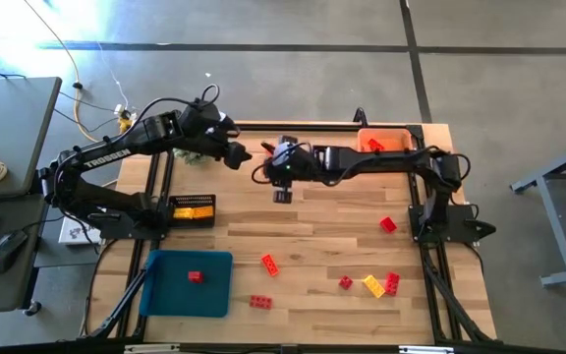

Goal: Sort & place blocks by color
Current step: Put the yellow game piece into the black bin

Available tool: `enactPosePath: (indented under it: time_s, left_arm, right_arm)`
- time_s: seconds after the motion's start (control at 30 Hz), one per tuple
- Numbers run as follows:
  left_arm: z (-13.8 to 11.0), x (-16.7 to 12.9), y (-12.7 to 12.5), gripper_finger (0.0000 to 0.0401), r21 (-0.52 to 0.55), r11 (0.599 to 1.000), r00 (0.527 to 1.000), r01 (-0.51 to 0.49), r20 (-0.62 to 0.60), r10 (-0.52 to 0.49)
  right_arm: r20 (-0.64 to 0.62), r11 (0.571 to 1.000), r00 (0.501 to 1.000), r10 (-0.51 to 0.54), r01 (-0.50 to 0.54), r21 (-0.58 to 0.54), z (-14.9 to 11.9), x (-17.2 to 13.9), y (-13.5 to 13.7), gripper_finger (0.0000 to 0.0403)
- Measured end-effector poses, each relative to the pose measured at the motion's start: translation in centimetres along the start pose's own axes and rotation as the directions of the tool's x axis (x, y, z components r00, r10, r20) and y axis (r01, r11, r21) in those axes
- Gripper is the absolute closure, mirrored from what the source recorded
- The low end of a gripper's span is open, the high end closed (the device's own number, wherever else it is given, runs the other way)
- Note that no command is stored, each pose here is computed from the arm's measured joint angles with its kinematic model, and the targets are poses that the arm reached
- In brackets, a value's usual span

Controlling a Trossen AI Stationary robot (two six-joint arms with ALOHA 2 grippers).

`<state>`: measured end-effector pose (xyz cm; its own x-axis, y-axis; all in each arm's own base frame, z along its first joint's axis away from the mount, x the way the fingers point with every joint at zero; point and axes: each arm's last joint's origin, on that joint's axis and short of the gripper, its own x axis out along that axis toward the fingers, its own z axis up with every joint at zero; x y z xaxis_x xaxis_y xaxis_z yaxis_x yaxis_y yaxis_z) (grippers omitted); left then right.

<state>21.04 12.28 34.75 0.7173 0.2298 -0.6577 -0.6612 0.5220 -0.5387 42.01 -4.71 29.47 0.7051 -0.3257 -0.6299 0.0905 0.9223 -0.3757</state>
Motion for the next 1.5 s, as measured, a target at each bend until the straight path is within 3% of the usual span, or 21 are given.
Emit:
enactPosePath:
  time_s: [0.43,0.77,1.0,1.5]
  left_arm:
    - [0.0,0.0,-0.1,0.0201,-0.024,1.0,1.0,0.019,-0.01,-0.02]
    - [0.0,0.0,-0.2,0.0201,-0.02,0.999,1.0,0.026,-0.012,-0.027]
    - [0.2,0.0,-0.6,0.0201,0.015,0.993,0.993,0.116,-0.023,-0.116]
    - [0.1,0.0,-0.7,0.0205,0.006,0.99,0.988,0.144,-0.047,-0.144]
  right_arm:
    - [0.114,0.995,0.989,-0.097,0.101,-0.021,1.9,-1.5,1.3,0.0287]
    - [0.182,0.993,0.976,-0.118,0.117,0.018,2.5,-1.6,1.1,0.0287]
    - [0.208,0.993,0.971,-0.115,0.108,0.047,2.8,-1.6,1.0,0.0287]
    - [0.254,0.988,0.956,-0.147,0.132,0.075,3.3,-1.8,0.8,0.0287]
